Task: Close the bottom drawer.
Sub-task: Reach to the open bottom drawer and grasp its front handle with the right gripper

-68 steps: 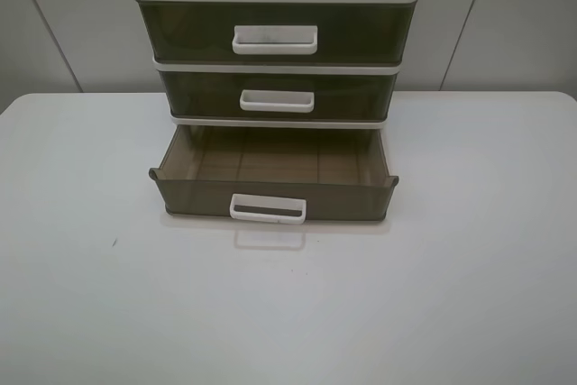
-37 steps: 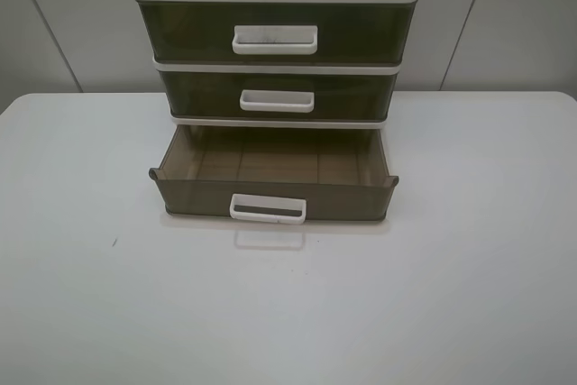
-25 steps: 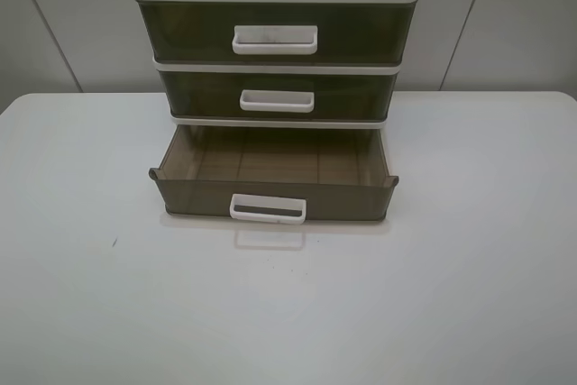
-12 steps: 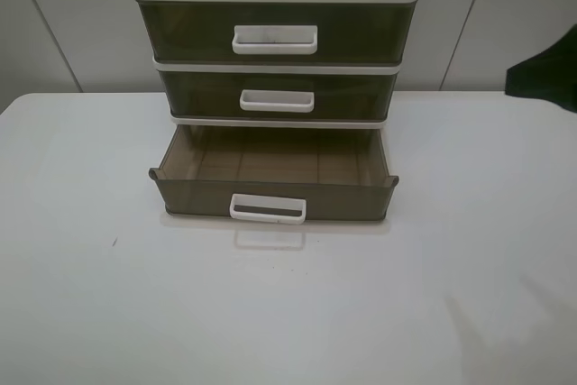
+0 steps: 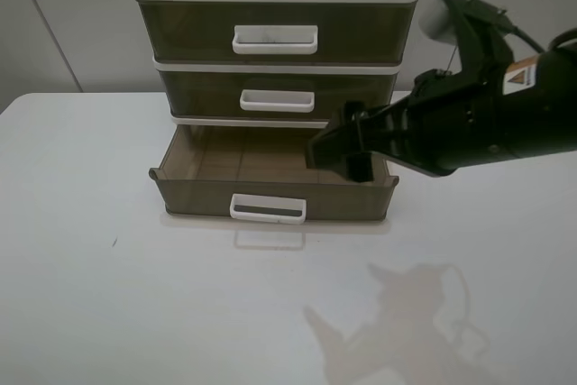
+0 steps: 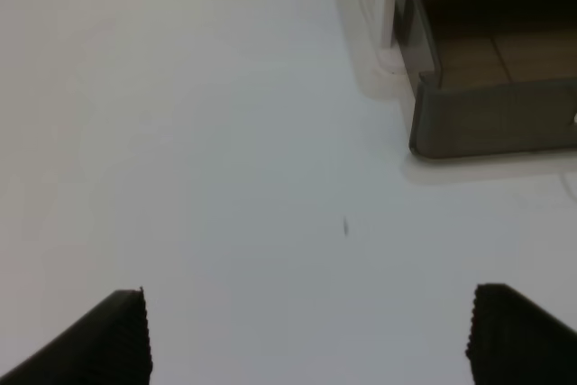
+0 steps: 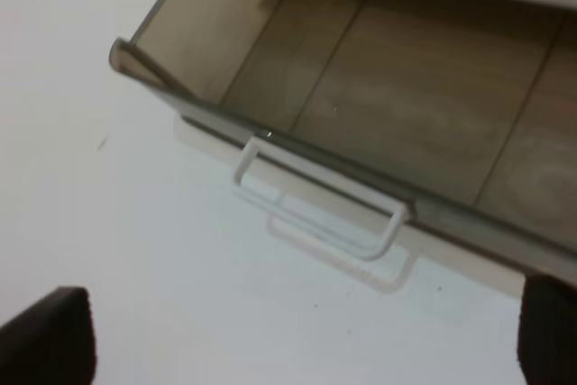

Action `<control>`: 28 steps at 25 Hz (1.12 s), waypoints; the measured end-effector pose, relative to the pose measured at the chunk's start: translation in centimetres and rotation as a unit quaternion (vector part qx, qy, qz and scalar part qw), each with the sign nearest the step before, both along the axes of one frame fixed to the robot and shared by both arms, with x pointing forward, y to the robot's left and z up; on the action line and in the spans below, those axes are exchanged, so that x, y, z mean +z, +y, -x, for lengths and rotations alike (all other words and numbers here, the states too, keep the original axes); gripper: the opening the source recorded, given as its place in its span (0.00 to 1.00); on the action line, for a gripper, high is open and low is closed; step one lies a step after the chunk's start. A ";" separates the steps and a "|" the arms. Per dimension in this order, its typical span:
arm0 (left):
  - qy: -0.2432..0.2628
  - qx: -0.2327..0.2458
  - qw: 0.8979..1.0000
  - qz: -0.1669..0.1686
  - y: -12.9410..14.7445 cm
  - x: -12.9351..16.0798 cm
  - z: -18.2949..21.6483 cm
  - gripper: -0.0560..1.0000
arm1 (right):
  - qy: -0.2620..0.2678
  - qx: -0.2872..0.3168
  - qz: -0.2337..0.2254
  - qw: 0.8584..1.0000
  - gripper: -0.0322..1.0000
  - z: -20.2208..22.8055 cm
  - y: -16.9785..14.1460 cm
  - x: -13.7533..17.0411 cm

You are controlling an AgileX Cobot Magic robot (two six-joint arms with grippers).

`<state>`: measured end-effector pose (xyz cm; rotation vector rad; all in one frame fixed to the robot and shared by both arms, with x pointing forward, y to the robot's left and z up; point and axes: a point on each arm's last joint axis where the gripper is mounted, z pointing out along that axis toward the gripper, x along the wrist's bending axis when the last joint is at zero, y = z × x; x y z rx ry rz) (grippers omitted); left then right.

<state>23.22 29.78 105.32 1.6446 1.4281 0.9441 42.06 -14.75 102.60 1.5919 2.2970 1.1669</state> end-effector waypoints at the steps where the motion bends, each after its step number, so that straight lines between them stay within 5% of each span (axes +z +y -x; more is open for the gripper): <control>1: 0.000 0.000 1.000 0.000 0.0 0.0 0.0 0.73 | 0.017 0.002 -0.001 1.000 0.83 0.0 0.7 -0.7; 9: 0.000 0.000 1.000 0.000 0.0 0.0 0.0 0.73 | 0.043 0.030 0.027 0.998 0.83 -0.4 4.3 -5.0; 16: 0.000 0.000 1.000 0.000 0.0 0.0 0.0 0.73 | 0.011 0.052 0.046 0.998 0.79 -0.9 5.9 -7.0; 19: 0.000 0.000 1.000 0.000 0.0 0.0 0.0 0.73 | 0.009 0.047 0.051 0.998 0.65 -1.3 6.1 -7.9; 24: 0.000 0.000 1.000 0.000 0.0 0.0 0.0 0.73 | -0.008 0.036 0.049 0.998 0.26 -2.0 6.5 -9.0; 28: 0.000 0.000 1.000 0.000 0.0 0.0 0.0 0.73 | -0.014 0.030 0.051 0.998 0.09 -2.4 6.7 -9.8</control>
